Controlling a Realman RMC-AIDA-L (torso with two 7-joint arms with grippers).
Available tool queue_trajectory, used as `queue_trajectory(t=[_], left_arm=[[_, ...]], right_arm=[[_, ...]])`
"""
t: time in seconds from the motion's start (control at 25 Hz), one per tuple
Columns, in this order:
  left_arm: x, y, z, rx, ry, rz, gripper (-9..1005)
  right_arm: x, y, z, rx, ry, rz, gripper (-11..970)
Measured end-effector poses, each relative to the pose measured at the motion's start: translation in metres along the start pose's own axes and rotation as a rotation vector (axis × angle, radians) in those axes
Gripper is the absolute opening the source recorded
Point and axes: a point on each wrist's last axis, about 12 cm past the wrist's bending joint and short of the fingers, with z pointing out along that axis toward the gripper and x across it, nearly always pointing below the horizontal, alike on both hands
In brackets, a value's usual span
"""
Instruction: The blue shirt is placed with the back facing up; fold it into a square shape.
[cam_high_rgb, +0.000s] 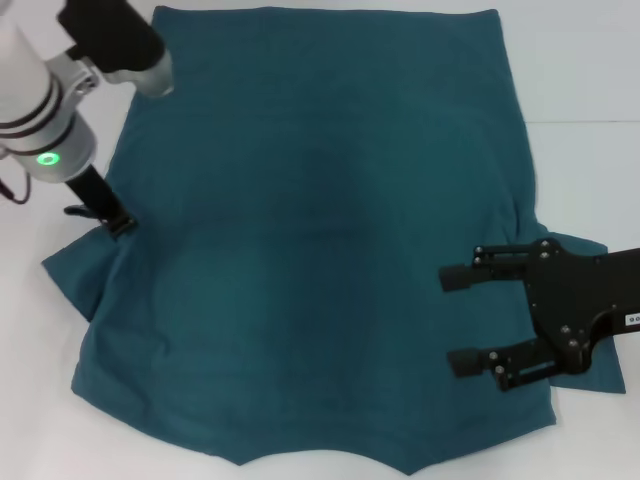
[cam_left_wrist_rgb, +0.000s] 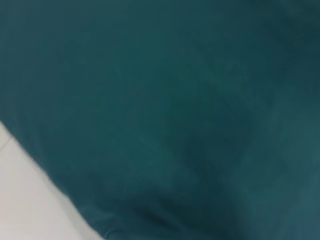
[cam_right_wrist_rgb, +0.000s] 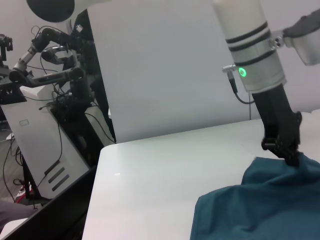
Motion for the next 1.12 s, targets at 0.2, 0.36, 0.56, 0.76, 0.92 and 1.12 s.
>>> queue_trajectory(t=[0.2,0.36,0.56,0.76,0.92,1.12], left_arm=[[-0.009,0.0,-0.003,-0.034,0.001,0.01,8],[-0.006,0.016,-0.014,-0.061,-0.001,-0.019,17],[-0.007,0.027,-0.025,-0.077,-0.003,-0.03,39],[-0.01,0.034,-0.034,-0.095,-0.005,-0.024,61],[-0.013,0.038,-0.039,-0.108,-0.007,-0.015,78],[-0.017,0.032,-0.037,-0.102,0.02,0.023,100]], right_arm=[[0.003,0.001,-0.002,0.006,-0.002,0.005,908],[0.006,0.003,-0.003,0.01,-0.002,0.013,908],[0.009,0.005,-0.004,0.011,-0.004,0.021,908],[0.011,0.007,-0.005,0.01,-0.005,0.026,908],[0.013,0.008,-0.005,0.012,-0.008,0.026,908],[0.014,0.009,-0.005,0.01,-0.018,0.024,907]])
